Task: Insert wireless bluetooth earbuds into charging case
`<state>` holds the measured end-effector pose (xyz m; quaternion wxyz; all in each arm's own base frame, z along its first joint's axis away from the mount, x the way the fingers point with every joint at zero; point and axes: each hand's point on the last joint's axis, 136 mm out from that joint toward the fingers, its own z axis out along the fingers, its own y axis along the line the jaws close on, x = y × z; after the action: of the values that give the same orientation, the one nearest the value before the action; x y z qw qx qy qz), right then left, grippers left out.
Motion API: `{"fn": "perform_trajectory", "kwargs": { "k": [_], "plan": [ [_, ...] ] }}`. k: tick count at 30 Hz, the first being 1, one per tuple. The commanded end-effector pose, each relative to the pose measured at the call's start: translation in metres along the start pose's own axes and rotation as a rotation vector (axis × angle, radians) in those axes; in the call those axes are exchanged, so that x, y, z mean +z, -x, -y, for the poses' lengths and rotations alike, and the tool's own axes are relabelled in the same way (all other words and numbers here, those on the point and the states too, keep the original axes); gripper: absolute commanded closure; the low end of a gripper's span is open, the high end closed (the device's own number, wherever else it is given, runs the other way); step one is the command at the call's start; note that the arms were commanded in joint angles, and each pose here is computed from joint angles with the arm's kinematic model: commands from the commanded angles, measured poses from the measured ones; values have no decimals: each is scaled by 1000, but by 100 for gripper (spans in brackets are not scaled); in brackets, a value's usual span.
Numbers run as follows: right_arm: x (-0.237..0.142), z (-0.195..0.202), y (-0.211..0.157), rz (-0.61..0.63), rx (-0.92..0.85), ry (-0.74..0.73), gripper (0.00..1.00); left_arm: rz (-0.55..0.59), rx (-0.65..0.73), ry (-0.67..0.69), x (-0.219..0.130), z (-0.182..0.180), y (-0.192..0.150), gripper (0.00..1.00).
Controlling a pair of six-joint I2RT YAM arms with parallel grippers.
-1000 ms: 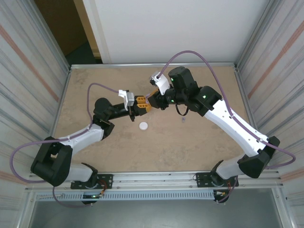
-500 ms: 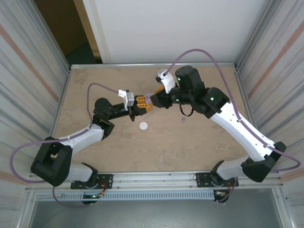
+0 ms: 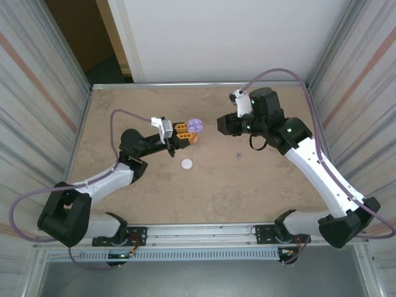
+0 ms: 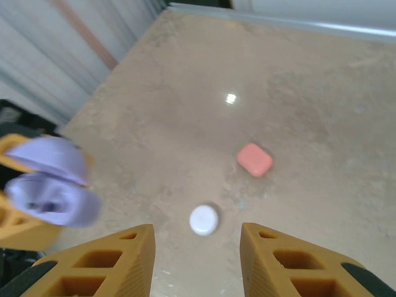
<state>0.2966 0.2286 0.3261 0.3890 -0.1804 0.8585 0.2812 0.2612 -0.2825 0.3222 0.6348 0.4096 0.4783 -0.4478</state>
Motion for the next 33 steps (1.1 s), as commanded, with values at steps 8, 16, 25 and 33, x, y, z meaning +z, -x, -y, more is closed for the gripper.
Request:
{"fn": "perform_trajectory", "kwargs": {
  "k": [8,16,25,33],
  "plan": [
    [13,81,-66,-152,332,-164,62,62,120,12,-12,14,29,100],
    [30,122,-115,-294,442,-275,63,57,195,6,-14,28,37,100],
    [46,146,-150,-413,487,-341,63,76,296,-8,-17,47,46,100],
    [58,158,-164,-469,501,-368,63,80,346,-19,-17,56,50,100]
  ]
}}
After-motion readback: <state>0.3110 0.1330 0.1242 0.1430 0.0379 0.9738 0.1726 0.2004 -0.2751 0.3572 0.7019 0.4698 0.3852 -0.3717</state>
